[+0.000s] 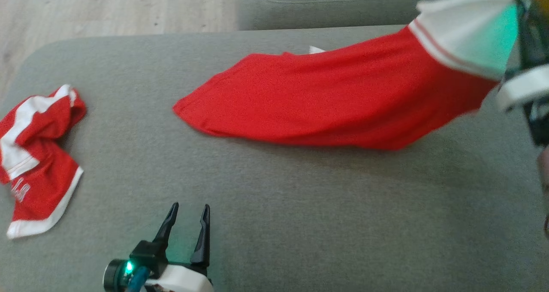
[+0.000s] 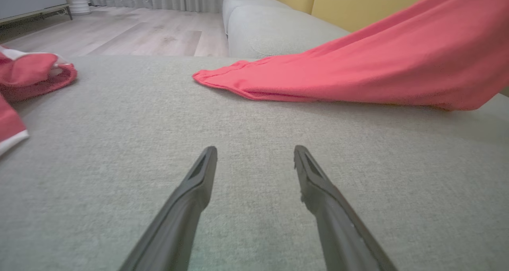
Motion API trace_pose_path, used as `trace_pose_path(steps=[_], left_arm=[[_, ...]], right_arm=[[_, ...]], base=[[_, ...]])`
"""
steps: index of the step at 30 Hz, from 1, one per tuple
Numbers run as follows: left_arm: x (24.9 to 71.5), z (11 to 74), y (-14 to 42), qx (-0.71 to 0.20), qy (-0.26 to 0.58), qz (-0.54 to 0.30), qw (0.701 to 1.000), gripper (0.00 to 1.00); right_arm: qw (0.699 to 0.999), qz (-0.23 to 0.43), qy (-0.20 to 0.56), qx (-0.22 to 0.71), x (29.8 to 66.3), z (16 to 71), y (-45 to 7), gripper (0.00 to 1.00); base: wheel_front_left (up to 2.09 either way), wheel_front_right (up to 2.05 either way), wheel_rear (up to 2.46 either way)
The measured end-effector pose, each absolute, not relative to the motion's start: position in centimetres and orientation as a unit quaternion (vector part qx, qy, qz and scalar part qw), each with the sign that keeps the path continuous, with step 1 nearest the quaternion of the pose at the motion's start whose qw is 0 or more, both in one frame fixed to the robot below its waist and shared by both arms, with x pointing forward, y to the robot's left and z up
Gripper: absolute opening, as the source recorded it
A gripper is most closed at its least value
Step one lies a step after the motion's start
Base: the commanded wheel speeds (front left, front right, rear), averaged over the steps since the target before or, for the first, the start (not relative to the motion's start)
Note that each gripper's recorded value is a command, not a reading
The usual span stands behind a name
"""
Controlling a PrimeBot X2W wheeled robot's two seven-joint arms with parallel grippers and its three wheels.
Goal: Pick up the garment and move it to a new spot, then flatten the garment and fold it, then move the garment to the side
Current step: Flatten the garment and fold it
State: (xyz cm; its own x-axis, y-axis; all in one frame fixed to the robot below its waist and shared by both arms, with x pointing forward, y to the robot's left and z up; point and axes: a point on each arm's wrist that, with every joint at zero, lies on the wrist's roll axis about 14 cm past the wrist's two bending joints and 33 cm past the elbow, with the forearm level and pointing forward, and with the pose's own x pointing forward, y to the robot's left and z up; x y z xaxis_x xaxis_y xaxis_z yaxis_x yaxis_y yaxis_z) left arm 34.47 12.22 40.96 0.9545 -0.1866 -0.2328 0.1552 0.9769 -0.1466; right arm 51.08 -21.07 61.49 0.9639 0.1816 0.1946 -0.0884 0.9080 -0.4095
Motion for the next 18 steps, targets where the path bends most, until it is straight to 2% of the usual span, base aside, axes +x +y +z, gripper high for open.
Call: trace_pose_path(steps=[3,6,9,15,18], left_arm=[[34.0,40.9,13.0,-0.067,0.125,-0.072,0.987,1.0],[33.8,40.7,13.4,-0.072,0.128,-0.064,0.987,1.0],[33.8,40.5,13.3,-0.077,0.132,-0.064,0.986,1.0],[34.3,40.1,12.3,-0.077,0.138,-0.077,0.984,1.0],[34.7,40.1,11.7,-0.07,0.138,-0.089,0.984,1.0]], right_arm=[[0.961,0.086,-0.151,-0.215,52.4,64.4,-19.2,0.0],[0.957,0.109,-0.156,-0.218,52.6,64.1,-17.2,0.0],[0.958,0.128,-0.137,-0.215,52.0,62.0,-16.3,0.0],[0.977,0.148,-0.008,-0.153,46.6,50.7,-16.2,0.0],[0.98,0.132,-0.007,-0.151,45.9,50.7,-17.5,0.0]], base=[[0.0,0.0,0.0],[0.0,0.0,0.0],[0.0,0.0,0.0],[0.0,0.0,0.0],[0.0,0.0,0.0]])
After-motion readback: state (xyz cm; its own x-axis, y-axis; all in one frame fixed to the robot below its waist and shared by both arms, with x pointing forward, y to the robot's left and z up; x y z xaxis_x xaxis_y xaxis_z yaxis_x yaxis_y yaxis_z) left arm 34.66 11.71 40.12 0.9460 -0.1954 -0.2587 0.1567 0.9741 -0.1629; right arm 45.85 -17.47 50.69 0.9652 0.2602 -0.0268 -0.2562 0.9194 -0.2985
